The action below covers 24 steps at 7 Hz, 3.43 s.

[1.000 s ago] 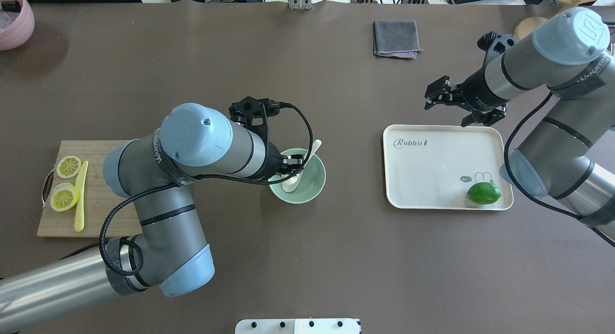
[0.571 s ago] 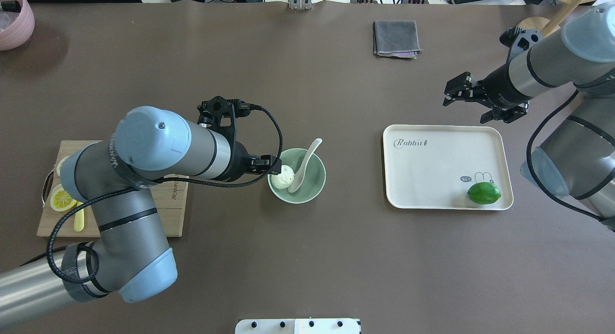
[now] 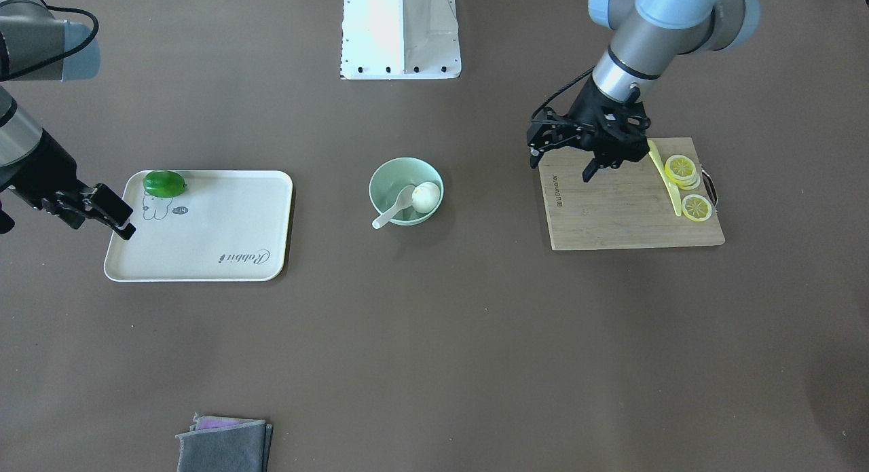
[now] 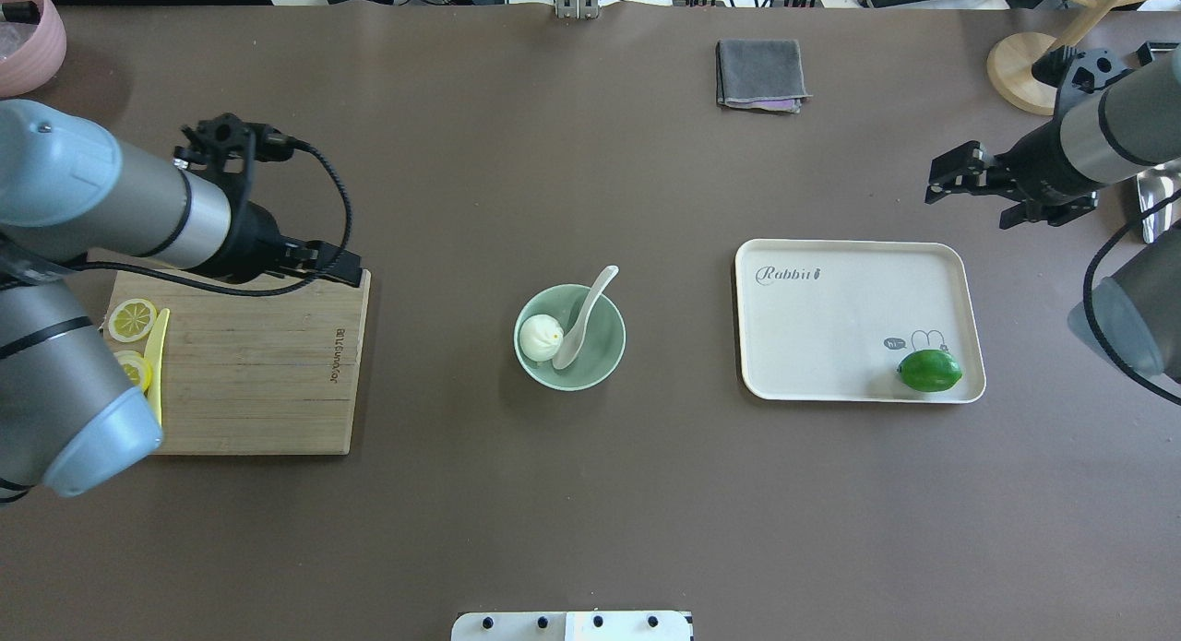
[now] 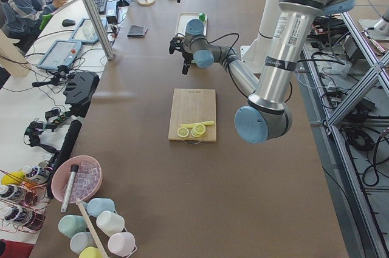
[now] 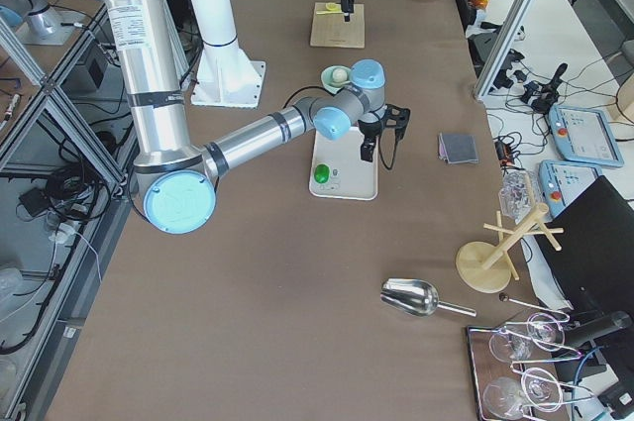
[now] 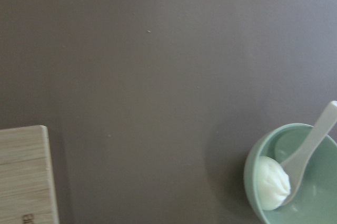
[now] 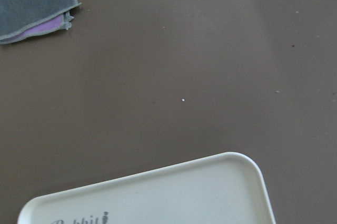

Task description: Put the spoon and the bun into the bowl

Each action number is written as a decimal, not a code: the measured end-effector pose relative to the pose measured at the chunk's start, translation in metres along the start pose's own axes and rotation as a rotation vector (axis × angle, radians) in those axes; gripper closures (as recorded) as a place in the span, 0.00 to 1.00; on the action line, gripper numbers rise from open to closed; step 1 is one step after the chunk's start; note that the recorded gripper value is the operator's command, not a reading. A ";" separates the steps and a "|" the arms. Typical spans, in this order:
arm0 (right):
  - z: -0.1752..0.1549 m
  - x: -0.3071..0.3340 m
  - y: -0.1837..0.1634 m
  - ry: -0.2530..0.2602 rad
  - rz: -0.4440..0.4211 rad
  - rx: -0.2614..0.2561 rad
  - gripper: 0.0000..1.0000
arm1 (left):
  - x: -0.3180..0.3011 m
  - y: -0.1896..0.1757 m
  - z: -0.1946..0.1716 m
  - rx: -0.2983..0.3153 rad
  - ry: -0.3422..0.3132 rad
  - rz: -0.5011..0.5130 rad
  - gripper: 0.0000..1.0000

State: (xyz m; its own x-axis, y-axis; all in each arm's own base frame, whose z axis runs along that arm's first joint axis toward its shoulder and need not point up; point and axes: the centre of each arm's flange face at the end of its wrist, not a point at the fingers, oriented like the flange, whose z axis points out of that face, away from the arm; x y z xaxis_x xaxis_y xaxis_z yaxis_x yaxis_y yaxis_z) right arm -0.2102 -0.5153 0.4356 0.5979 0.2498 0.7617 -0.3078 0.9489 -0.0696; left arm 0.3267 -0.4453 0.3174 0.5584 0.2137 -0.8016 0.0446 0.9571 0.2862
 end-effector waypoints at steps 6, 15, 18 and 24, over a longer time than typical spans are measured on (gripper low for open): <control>-0.073 0.267 -0.040 0.006 -0.350 -0.024 0.00 | -0.322 0.019 -0.131 -0.024 -0.107 0.222 0.02; -0.067 0.317 -0.060 -0.015 -0.414 -0.037 0.00 | -0.443 0.064 -0.123 -0.086 -0.153 0.139 0.02; -0.062 0.323 -0.059 -0.014 -0.400 -0.045 0.00 | -0.446 0.066 -0.123 -0.089 -0.157 0.130 0.02; -0.057 0.302 -0.065 -0.031 -0.427 -0.054 0.00 | -0.458 0.063 -0.133 -0.067 -0.168 0.106 0.02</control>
State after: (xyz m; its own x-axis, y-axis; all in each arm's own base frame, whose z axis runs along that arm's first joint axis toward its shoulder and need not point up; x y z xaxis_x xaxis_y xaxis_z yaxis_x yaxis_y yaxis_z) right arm 0.0323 -0.4902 0.6334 0.6407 -0.1727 0.7481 0.0024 0.9748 0.2230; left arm -0.0364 -0.4567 0.6325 0.6875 0.2838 -0.6684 -0.0740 0.9431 0.3243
